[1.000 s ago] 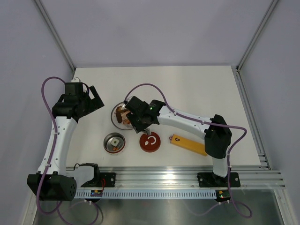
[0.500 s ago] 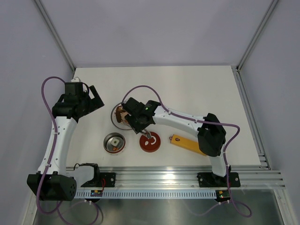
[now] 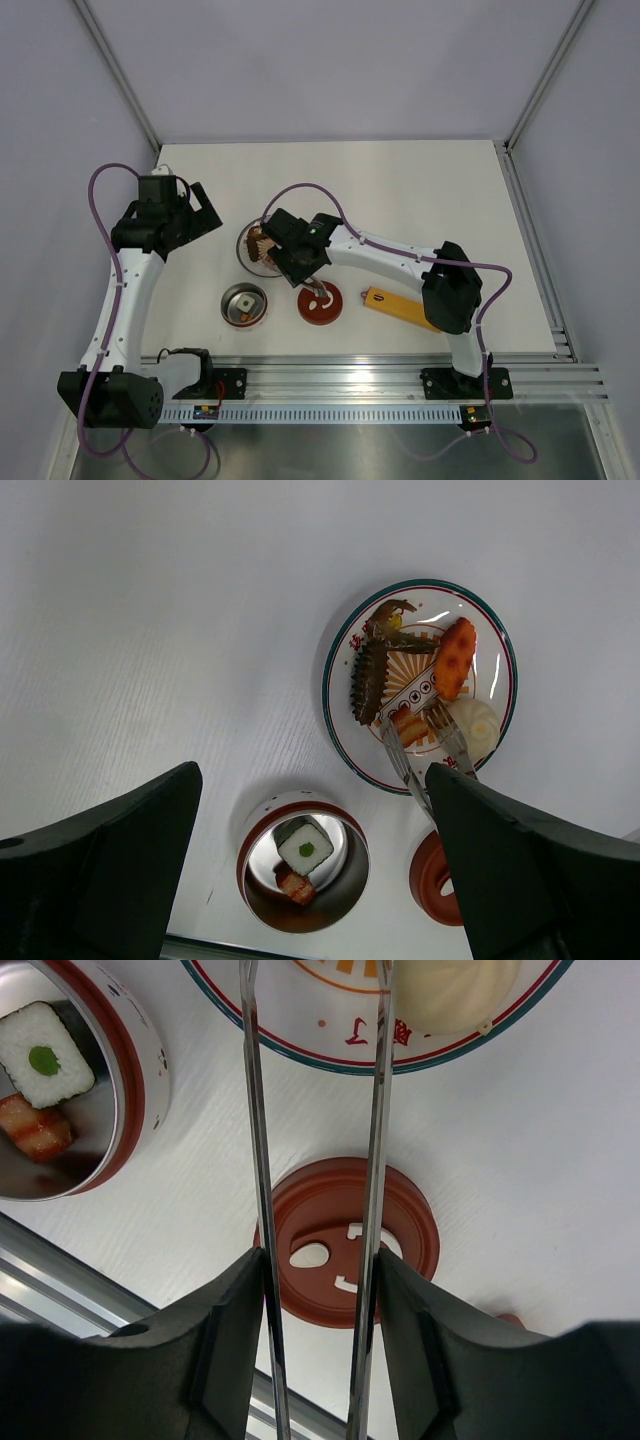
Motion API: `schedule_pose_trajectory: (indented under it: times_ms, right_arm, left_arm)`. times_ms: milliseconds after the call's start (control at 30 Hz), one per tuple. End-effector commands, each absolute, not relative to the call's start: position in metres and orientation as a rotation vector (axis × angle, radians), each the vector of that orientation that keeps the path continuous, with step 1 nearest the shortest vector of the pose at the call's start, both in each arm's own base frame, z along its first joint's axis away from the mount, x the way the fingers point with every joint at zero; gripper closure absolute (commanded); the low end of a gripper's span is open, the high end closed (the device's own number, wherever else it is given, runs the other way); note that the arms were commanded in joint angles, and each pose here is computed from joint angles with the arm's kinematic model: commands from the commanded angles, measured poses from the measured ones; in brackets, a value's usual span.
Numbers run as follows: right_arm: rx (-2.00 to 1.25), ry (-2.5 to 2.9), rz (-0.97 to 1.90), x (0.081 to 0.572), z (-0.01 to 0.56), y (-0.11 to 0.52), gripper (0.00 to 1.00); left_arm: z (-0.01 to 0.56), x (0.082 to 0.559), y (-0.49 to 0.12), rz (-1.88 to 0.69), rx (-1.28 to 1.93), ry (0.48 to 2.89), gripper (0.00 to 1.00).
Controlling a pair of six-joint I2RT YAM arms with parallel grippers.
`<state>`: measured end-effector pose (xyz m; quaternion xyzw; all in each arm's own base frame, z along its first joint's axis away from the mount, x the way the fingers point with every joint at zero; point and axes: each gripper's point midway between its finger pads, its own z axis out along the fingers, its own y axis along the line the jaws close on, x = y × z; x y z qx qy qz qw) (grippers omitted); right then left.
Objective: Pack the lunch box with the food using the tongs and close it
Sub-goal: Pick up the fake food from the plate.
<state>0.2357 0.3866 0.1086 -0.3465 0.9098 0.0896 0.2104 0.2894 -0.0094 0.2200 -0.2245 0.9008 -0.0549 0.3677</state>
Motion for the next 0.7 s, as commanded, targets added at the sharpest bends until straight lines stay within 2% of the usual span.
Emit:
schedule_pose_trajectory:
  times_ms: [0,100,467,667]
  right_arm:
    - [-0.957,2.471,0.256,0.244,0.136,0.387,0.46]
    - [-0.963,2.473,0.251,0.244,0.134,0.387,0.50]
    - [-0.925,2.421,0.303,0.246,0.163,0.392,0.73]
    - [-0.874,2.391,0.333,0.248,0.183,0.390,0.76]
  left_arm:
    - [0.227,0.296,-0.007,-0.142,-0.566,2.266,0.01]
    - [0.226,0.295,-0.007,-0.139,-0.567,2.269,0.01]
    - [0.231,0.295,-0.006,-0.140,-0.562,2.261,0.01]
    - [0.233,0.294,-0.002,-0.114,-0.562,2.256,0.01]
